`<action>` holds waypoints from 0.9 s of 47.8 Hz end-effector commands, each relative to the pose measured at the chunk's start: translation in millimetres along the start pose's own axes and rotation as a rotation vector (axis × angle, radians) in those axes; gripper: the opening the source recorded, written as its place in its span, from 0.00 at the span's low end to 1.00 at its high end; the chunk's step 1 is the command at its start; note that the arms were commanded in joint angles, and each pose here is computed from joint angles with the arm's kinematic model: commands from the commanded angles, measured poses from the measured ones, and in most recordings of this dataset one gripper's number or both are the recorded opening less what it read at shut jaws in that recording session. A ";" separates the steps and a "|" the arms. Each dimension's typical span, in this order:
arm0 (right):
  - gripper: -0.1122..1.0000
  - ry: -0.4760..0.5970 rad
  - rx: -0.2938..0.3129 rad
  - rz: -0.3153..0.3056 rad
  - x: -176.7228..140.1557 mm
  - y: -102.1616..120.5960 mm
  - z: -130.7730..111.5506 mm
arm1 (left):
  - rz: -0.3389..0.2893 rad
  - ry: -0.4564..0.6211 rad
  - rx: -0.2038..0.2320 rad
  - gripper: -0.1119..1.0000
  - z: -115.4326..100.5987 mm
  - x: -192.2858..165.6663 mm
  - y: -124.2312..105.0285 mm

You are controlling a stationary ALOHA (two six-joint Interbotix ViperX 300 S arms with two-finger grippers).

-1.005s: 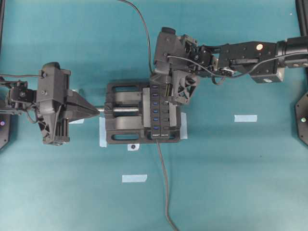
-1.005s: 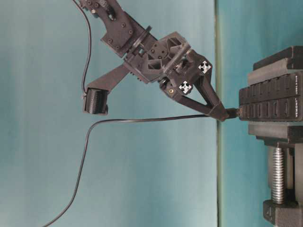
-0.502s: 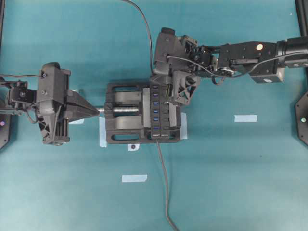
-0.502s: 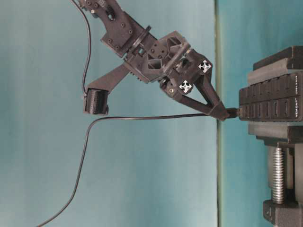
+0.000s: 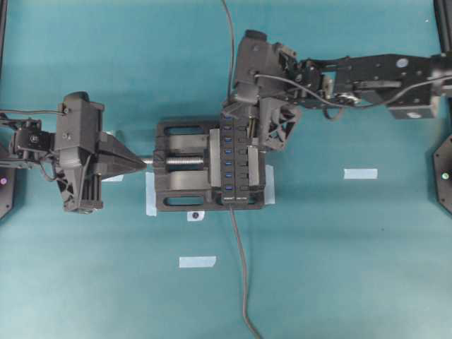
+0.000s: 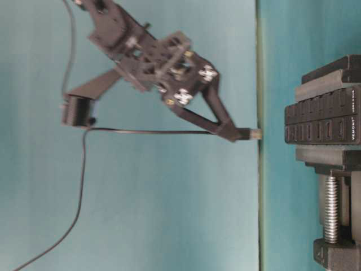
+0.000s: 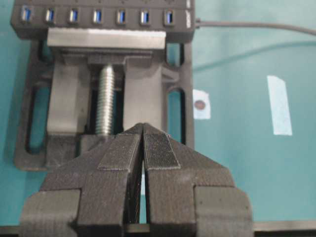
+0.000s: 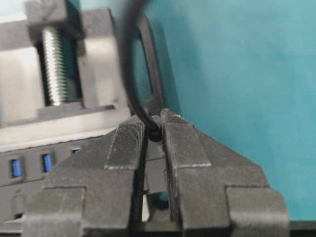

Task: Insert the USB into the second port from the front of the fixed hub.
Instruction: 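Pull the USB plug out of the hub port with the right gripper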

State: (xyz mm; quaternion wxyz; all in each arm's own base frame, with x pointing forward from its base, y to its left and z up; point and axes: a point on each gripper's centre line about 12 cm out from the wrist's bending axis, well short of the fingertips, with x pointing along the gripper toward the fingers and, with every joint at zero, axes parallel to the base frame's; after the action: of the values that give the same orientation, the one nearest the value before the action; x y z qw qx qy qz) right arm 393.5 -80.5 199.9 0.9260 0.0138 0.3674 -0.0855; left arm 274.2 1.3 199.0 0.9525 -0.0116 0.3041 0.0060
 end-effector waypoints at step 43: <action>0.17 -0.089 -0.014 0.029 -32.2 15.6 29.8 | 0.000 -0.021 0.002 0.10 9.4 2.4 -0.2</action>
State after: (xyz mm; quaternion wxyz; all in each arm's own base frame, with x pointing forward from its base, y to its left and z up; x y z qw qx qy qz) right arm 390.8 -66.2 219.7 0.9314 0.0080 0.3568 -0.0710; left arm 276.2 1.7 195.6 0.9506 -0.0126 0.3100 0.0069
